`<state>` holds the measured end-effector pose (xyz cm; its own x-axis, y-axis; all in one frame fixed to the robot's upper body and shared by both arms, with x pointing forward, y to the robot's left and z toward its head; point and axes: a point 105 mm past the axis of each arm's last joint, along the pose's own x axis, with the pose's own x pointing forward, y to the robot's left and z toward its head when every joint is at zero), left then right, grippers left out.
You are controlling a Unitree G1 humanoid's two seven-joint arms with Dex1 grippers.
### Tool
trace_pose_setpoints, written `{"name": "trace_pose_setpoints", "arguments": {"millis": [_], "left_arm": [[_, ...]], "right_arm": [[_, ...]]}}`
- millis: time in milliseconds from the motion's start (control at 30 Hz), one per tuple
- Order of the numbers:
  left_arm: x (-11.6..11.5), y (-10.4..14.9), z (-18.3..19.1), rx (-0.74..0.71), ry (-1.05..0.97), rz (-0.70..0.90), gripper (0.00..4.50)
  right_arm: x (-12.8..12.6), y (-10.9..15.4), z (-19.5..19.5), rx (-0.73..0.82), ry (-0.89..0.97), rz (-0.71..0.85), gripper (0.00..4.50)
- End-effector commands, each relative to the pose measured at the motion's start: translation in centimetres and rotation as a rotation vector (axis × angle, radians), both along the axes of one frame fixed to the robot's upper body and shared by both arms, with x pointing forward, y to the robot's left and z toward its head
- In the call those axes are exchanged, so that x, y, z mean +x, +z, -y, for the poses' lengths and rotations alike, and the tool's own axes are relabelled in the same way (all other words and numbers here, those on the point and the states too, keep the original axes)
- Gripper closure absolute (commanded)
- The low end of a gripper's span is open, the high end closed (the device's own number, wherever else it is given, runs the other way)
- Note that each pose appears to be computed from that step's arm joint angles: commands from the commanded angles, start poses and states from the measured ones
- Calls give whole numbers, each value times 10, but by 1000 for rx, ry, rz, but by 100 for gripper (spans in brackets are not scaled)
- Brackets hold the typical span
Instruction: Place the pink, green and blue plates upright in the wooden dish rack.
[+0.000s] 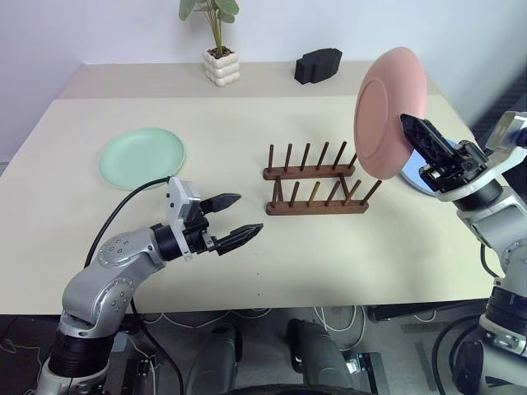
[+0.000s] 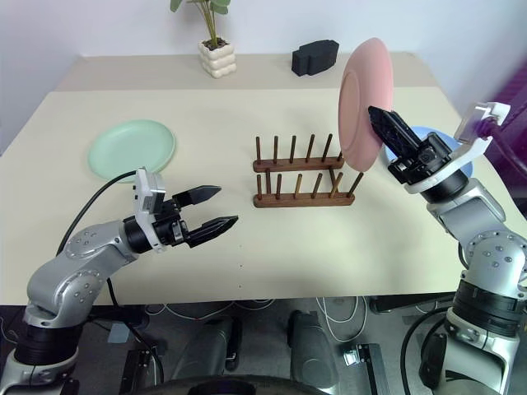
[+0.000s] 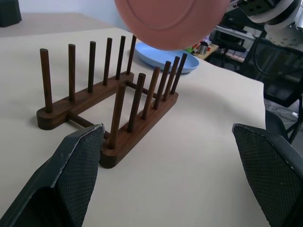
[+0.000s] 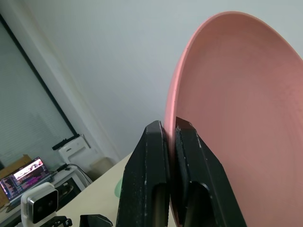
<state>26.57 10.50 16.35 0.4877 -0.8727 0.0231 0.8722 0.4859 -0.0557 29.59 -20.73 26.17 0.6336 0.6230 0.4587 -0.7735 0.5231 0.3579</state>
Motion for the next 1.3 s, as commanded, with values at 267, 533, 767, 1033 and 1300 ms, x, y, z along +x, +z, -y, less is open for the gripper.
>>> {"name": "trace_pose_setpoints", "arguments": {"millis": [267,533,767,1033,1300], "left_arm": [[-1,6,0,-6,-3,40,5],[-1,5,0,-8,-1,39,5],[0,5,0,-8,6,41,5],[0,5,-2,-6,13,43,0],[0,5,-2,-4,15,43,0]], "right_arm": [[-9,13,4,2,7,58,450],[-3,1,8,14,1,1,450],[7,-18,14,18,-27,-74,450],[13,-31,18,26,-41,-118,251],[19,-29,26,15,-123,-91,2]]}}
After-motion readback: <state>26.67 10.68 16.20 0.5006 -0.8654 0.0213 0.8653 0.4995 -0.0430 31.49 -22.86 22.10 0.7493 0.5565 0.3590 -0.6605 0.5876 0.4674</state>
